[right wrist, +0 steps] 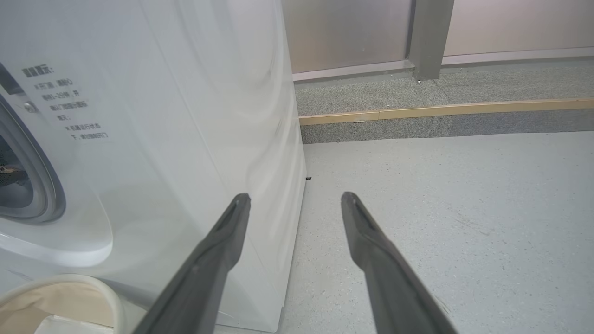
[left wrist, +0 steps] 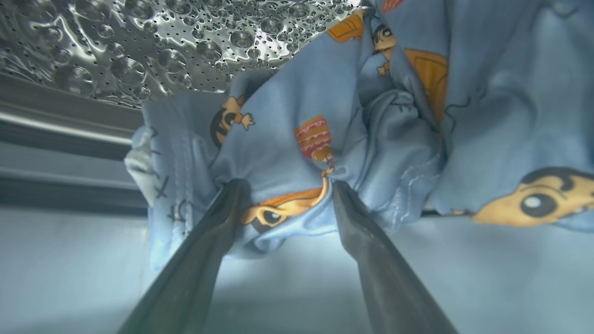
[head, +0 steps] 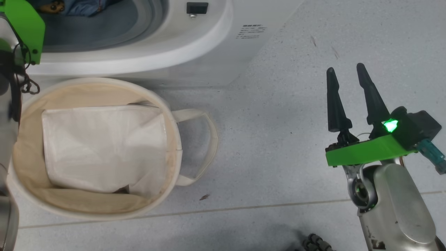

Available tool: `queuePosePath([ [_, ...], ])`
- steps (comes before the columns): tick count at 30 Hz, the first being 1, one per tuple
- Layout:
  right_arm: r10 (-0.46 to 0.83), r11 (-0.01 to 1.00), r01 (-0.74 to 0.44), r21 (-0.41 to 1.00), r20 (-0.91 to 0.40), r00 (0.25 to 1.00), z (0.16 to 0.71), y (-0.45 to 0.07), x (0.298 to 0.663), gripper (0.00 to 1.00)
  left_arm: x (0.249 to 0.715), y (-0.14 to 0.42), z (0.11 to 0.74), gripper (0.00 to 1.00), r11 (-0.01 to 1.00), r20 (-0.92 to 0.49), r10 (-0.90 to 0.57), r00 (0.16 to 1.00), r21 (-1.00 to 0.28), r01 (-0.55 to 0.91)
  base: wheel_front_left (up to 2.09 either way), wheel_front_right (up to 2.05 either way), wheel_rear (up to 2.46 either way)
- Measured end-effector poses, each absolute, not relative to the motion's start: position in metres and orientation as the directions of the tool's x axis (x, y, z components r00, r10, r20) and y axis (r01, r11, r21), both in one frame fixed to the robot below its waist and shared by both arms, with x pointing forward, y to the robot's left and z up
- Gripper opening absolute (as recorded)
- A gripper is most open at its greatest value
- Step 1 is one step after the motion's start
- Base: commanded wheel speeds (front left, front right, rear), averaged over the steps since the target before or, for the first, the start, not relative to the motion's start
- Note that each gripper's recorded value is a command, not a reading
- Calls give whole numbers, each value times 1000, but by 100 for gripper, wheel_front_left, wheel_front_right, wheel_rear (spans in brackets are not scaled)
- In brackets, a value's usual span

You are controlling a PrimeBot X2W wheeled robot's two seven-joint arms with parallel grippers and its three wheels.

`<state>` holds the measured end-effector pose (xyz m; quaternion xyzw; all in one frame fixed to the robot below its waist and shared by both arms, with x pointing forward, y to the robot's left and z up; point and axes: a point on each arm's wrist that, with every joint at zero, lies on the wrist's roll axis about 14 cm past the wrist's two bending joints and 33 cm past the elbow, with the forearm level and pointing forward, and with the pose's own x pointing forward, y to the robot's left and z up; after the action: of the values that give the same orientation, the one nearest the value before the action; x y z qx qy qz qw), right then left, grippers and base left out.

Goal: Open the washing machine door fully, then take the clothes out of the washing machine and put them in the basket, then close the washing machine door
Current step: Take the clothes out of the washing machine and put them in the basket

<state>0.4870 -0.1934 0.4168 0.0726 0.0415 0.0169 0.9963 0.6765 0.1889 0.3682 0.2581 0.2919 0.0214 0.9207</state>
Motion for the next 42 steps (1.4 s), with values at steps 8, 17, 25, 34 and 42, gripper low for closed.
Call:
queuePosePath([
  [8, 39, 989, -27, 147, -79, 996, 417, -194, 487, 100, 676, 193, 368, 0, 852, -522, 205, 828, 512, 111, 0, 0, 0],
  [17, 38, 989, -27, 147, -75, 996, 420, -194, 486, 100, 679, 194, 380, 0, 849, -472, 185, 862, 518, 101, 0, 0, 0],
  [25, 39, 988, -33, 151, -39, 999, 439, -192, 483, 100, 667, 192, 404, 0, 896, -398, 143, 906, 441, 53, 0, 0, 0],
  [34, 47, 985, -45, 164, -9, 999, 461, -187, 466, 100, 628, 167, 425, 0, 960, -347, 13, 938, 268, 86, 0, 0, 0],
  [42, 60, 982, -63, 180, 22, 998, 481, -180, 445, 100, 584, 159, 446, 0, 990, -306, -48, 951, 112, 87, 0, 0, 0],
])
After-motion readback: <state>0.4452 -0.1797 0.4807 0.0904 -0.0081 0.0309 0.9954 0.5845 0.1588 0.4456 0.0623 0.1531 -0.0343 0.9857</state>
